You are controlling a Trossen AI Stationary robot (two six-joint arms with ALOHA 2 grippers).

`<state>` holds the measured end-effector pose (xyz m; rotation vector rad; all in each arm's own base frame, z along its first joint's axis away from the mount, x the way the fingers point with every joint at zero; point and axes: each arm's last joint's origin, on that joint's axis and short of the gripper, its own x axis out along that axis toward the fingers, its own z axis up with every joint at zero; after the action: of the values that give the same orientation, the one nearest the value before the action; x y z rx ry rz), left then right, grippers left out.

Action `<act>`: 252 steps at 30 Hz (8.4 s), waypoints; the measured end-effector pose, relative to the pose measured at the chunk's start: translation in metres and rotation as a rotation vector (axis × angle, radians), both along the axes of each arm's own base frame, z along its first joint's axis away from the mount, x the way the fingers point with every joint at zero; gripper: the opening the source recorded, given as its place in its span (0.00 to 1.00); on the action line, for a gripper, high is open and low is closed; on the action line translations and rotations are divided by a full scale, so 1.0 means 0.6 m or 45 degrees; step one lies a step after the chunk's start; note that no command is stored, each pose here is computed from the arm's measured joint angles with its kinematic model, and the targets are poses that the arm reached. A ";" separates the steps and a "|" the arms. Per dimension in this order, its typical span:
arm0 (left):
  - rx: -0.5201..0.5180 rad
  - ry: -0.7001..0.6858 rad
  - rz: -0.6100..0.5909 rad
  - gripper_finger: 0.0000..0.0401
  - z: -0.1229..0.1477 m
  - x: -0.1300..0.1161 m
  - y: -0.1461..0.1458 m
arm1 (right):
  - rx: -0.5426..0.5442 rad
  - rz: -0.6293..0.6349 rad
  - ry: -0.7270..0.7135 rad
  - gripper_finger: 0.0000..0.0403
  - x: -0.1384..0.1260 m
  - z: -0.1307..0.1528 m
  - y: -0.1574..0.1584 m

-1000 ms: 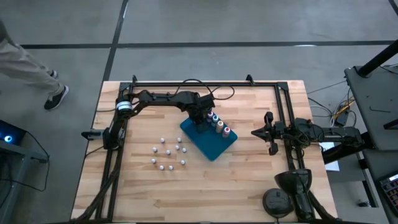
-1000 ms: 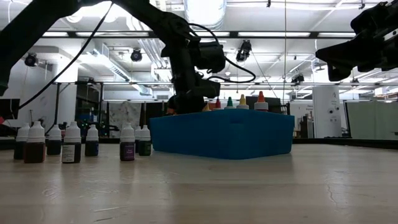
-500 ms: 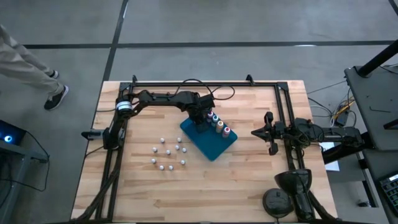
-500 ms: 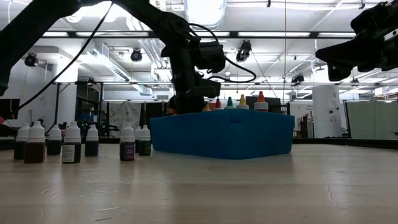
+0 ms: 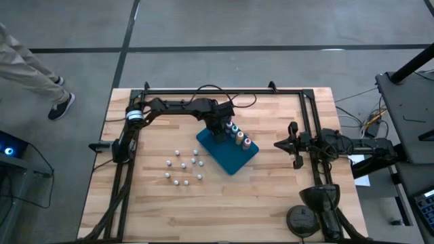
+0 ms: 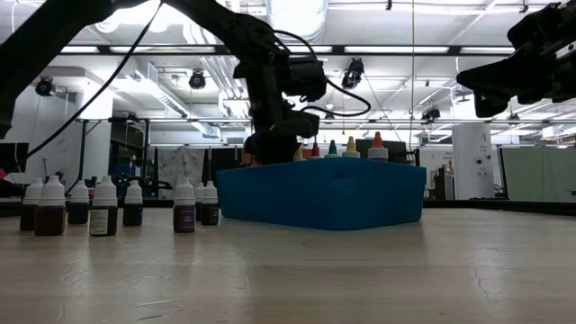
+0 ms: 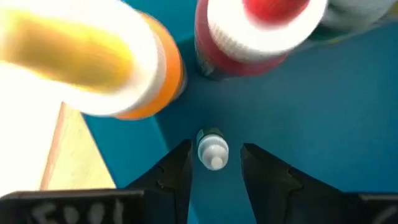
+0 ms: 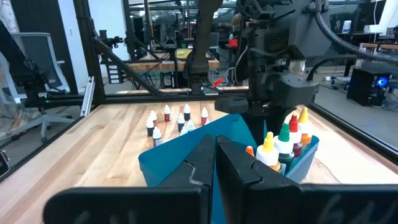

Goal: Pick & Place food coloring
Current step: Put the red food coloring bottle into the blue bin

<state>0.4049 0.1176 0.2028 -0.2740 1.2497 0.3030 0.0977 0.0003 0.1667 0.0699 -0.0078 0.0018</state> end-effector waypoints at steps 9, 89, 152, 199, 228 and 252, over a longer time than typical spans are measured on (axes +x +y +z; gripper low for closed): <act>-0.001 0.034 -0.027 0.27 0.042 -0.001 -0.001 | -0.001 0.000 0.000 0.02 0.000 0.000 0.000; 0.062 -0.054 -0.449 0.37 0.025 -0.323 -0.169 | -0.002 0.000 0.024 0.02 0.002 -0.002 0.000; 0.014 0.147 -0.399 0.47 -0.061 -0.285 -0.169 | -0.001 0.001 0.023 0.02 0.002 -0.002 0.000; 0.004 0.165 -0.379 0.11 -0.040 -0.279 -0.167 | -0.002 0.000 0.023 0.02 0.002 -0.002 0.000; 0.063 0.060 -0.338 0.11 0.107 -0.111 -0.087 | 0.001 0.001 0.024 0.02 0.002 -0.002 0.000; 0.038 0.115 -0.274 0.11 0.041 -0.039 -0.045 | -0.001 0.000 0.025 0.02 0.002 -0.003 0.000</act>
<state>0.3816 0.0904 0.2273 -0.0996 1.3501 0.1501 0.0990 0.0003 0.1652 0.0688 0.0121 0.0011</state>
